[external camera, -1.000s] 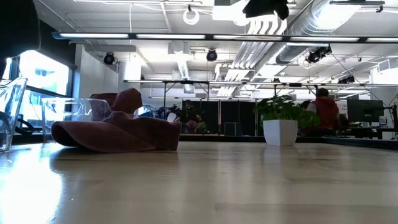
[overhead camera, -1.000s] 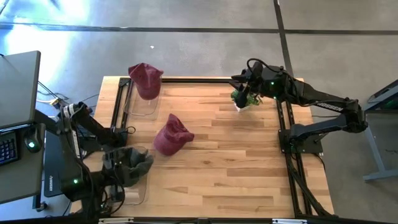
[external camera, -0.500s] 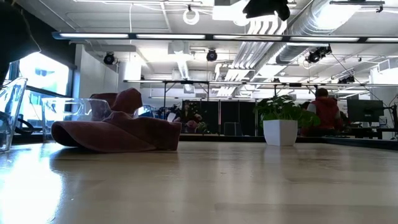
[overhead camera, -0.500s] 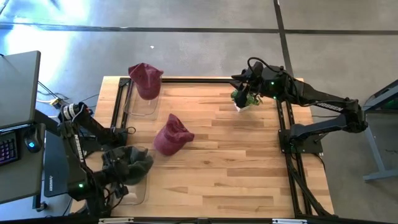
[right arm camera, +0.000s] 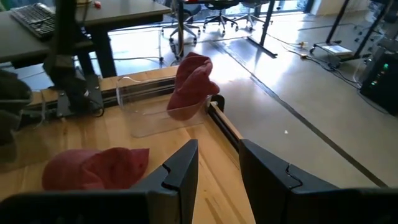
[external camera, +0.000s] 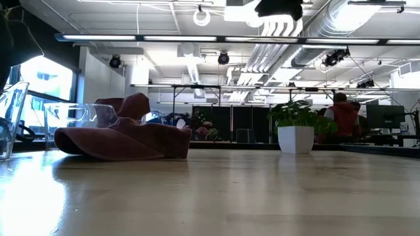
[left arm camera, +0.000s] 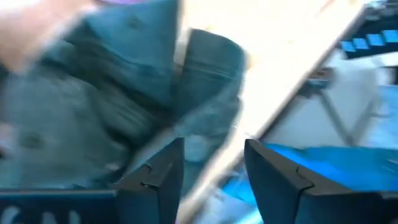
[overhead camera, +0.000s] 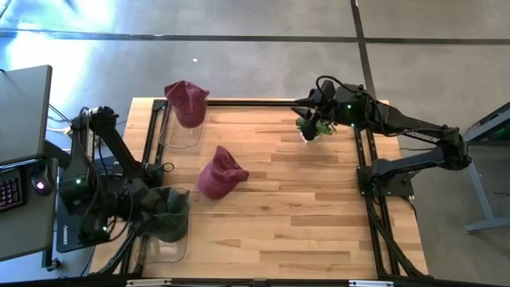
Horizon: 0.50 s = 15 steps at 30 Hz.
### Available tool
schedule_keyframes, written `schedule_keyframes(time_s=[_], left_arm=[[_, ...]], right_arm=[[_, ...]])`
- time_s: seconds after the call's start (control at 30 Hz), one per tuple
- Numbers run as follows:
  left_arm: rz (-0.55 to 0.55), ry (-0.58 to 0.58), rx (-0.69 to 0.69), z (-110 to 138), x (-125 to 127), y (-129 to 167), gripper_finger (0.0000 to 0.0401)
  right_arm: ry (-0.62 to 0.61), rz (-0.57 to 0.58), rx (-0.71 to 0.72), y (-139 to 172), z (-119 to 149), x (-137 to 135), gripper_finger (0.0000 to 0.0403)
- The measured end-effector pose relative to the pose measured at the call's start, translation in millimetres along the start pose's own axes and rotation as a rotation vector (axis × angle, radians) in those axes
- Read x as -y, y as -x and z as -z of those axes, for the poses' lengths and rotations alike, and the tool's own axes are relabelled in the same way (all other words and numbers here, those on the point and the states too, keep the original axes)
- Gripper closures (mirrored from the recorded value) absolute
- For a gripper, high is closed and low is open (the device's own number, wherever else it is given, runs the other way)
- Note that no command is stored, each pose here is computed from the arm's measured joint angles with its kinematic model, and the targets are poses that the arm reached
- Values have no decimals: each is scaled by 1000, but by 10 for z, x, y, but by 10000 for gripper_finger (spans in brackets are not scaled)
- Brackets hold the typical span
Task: Pick & Place hat
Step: Put the black cap into the bottom transparent bin
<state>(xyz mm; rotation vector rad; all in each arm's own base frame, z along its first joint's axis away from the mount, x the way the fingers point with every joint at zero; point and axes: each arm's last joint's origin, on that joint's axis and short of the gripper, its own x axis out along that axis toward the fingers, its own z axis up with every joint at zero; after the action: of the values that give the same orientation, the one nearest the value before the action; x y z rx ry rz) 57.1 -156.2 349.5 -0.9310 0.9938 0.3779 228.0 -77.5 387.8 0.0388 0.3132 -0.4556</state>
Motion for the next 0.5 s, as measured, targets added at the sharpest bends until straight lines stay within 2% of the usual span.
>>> schedule_keyframes(time_s=[0.17,0.23,0.3,0.4,0.5], left_arm=[[146,50,-14,61,133,6,293],[240,3,12,137,255,-22,319],[290,-57,18,220,354,-65,348],[232,-86,48,277,426,-223,389],[57,-53,134,214,410,-443,391]], right_arm=[[39,-30,0,0,0,-9,290],[46,-32,0,0,0,-9,290],[54,-31,0,0,0,-9,290],[75,-31,1,0,0,-9,290],[77,-31,1,0,0,-9,290]])
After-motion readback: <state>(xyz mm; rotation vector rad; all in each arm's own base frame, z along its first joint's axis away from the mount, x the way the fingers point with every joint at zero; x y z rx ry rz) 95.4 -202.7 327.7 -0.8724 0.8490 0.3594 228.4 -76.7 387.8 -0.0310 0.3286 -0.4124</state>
